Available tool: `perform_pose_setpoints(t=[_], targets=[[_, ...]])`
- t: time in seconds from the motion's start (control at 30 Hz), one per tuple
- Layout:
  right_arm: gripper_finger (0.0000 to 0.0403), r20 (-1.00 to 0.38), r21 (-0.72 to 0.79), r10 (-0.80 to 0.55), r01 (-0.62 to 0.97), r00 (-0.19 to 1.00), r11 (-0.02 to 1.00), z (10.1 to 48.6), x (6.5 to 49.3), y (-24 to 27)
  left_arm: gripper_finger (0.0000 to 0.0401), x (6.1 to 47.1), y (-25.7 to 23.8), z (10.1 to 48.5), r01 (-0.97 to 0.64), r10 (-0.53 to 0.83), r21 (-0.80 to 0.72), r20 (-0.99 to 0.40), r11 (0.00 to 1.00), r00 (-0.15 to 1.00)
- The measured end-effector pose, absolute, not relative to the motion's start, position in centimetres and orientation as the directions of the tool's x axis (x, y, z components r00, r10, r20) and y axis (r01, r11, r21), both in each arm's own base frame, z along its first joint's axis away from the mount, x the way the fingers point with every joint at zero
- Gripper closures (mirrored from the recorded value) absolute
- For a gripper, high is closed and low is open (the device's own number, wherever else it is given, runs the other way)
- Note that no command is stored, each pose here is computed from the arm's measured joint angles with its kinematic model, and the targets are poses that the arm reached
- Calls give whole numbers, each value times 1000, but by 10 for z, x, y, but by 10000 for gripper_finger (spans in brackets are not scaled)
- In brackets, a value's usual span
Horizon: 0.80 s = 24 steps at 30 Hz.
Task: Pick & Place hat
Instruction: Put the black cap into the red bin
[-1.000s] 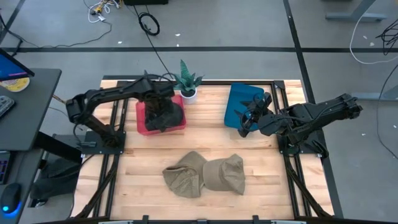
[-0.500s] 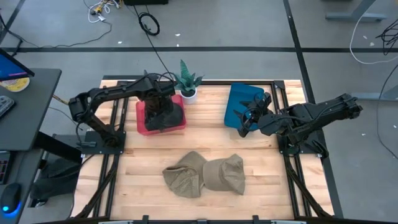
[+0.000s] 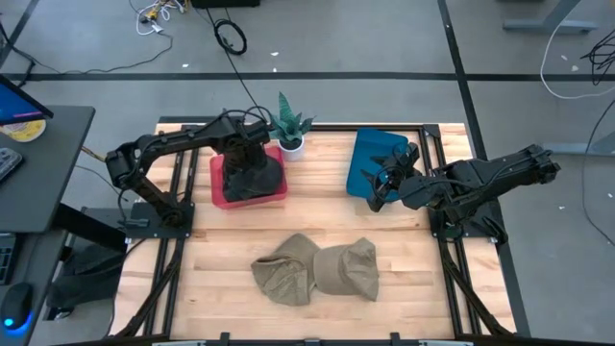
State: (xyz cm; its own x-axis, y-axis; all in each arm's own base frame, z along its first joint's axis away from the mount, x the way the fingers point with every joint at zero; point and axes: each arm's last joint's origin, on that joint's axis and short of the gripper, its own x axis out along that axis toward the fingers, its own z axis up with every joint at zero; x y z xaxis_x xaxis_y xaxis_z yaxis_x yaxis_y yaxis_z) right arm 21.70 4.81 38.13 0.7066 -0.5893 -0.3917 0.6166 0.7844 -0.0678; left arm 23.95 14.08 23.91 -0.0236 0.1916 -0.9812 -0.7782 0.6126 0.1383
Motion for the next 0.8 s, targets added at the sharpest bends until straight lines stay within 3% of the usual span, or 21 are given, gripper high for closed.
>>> perform_pose_setpoints(t=[0.33,0.63,0.8], targets=[[195,-391,-69,-592,618,705,783,381,217,48,398,243,135,239,-845,198,120,-980,521,-17],[195,-391,-69,-592,619,705,783,381,217,48,398,249,132,239,-861,187,62,-982,505,39],[195,-394,-78,-593,617,703,783,381,217,48,398,251,125,218,-870,148,-2,-985,493,86]])
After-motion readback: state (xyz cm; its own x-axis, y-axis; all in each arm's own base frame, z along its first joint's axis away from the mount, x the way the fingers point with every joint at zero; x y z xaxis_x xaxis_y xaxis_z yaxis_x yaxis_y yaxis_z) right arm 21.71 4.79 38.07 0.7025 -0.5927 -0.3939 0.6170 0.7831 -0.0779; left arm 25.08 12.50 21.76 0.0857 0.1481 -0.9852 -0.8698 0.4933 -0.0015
